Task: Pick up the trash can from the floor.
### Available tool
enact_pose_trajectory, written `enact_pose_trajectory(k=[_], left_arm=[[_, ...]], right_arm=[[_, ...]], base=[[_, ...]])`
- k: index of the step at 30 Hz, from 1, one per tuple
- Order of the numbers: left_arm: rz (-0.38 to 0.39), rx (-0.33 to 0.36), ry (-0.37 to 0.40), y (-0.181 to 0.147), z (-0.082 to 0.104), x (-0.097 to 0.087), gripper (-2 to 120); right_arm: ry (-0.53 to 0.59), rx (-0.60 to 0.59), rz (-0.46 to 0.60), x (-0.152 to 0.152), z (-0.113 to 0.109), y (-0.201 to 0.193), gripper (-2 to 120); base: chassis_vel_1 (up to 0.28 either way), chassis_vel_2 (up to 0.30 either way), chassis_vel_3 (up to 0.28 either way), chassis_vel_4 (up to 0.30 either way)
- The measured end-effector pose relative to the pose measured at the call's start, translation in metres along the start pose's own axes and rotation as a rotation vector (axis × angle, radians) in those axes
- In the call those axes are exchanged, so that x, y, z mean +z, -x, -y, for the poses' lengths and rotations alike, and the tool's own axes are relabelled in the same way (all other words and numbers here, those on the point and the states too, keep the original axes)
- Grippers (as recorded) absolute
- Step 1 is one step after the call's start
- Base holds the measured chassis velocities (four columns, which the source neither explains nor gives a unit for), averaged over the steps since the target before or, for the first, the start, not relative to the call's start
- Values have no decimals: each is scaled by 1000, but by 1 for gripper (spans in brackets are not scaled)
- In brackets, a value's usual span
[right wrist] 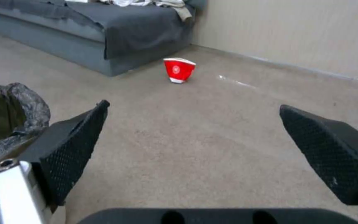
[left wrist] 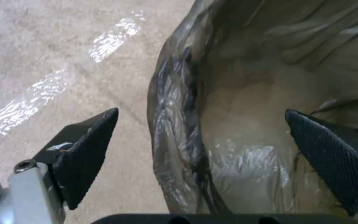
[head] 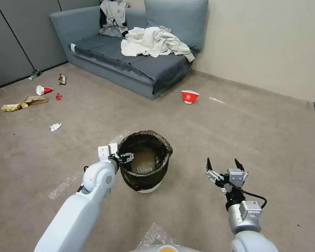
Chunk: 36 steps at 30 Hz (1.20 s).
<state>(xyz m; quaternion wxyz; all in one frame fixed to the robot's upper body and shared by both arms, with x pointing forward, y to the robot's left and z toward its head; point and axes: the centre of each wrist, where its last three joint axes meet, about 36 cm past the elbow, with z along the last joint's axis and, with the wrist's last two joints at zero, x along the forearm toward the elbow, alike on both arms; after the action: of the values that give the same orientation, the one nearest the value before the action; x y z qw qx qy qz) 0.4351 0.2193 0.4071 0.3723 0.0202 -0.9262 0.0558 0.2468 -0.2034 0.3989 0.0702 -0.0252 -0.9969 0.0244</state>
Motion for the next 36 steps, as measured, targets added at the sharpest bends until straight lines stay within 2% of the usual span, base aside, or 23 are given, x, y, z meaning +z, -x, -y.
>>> enact_pose_trajectory(k=[6,9,10,13,14,18,20,22,24,28,30,31,33,36], left_arm=[[-24,-19,-20,4,4,0,100],[-35,-29,-30,7,5,1,89],[-35,-29,-30,7,5,1,89],[-45,-32,-42,9,6,1,76],[-45,-32,-42,9,6,1,76],[-56,-33,-59,11,8,2,55],[-56,-33,-59,11,8,2,54],[-57,-36,-60,11,8,3,43],[-57,-36,-60,11,8,3,40],[-56,-39,-60,11,8,2,19],[-56,-39,-60,11,8,2,19],[-54,-41,-60,11,7,2,10],[-53,-39,-61,10,6,2,7],[-28,7,-65,3,4,0,1]], right_arm=[[-4,1,-3,1,-1,-1,100],[-9,1,-2,1,0,-1,100],[-9,1,-2,1,0,-1,100],[-9,-1,0,0,-1,0,100],[-9,-1,0,0,-1,0,100],[-11,-5,-2,0,-2,-1,100],[-11,-5,-2,0,-2,-1,100],[-12,-4,-1,0,-2,-1,100],[-12,-4,-1,0,-2,-1,100],[-13,-4,-1,0,-5,-1,100],[-13,-5,-1,0,-5,-1,100],[-13,-5,-1,1,-5,-2,100],[-13,-4,-1,1,-5,-2,100],[-15,-4,-1,1,-5,-1,100]], base=[[0,0,0,0],[0,0,0,0],[0,0,0,0],[0,0,0,0],[0,0,0,0],[0,0,0,0],[0,0,0,0],[0,0,0,0],[0,0,0,0],[0,0,0,0],[0,0,0,0],[0,0,0,0],[0,0,0,0],[0,0,0,0]])
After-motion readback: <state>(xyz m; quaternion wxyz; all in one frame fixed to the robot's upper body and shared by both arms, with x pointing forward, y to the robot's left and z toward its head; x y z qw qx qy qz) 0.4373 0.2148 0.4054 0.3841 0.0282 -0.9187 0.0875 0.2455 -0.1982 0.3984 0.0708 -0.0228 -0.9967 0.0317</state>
